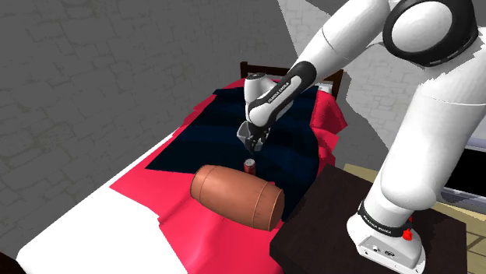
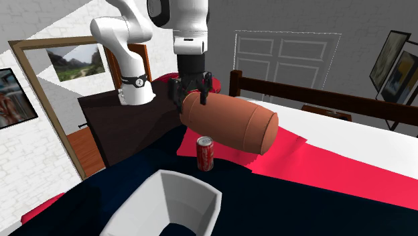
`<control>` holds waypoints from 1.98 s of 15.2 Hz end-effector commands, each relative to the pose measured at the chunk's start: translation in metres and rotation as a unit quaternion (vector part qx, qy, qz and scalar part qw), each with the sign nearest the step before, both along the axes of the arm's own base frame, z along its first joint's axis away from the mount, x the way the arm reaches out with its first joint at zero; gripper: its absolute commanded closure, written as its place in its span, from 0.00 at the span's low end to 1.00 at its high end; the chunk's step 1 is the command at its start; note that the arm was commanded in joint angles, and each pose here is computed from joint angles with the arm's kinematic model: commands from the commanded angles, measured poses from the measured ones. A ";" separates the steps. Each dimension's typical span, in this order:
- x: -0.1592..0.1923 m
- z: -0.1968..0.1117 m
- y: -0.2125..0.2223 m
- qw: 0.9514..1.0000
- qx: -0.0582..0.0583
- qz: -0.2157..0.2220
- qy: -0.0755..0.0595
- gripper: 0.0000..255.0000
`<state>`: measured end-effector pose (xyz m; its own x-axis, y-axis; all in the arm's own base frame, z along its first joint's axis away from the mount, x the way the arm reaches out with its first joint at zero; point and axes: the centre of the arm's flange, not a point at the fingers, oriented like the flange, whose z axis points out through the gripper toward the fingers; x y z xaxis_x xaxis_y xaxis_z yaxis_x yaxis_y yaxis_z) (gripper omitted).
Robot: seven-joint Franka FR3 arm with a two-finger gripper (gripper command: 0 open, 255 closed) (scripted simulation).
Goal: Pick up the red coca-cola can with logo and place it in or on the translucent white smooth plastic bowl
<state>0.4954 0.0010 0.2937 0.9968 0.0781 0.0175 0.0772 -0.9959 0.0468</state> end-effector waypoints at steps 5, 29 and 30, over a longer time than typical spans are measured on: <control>0.040 -0.068 0.007 1.000 0.010 -0.012 0.005 0.00; 0.059 -0.143 0.008 1.000 0.015 -0.017 0.008 1.00; 0.059 -0.143 0.008 1.000 0.015 -0.017 0.008 1.00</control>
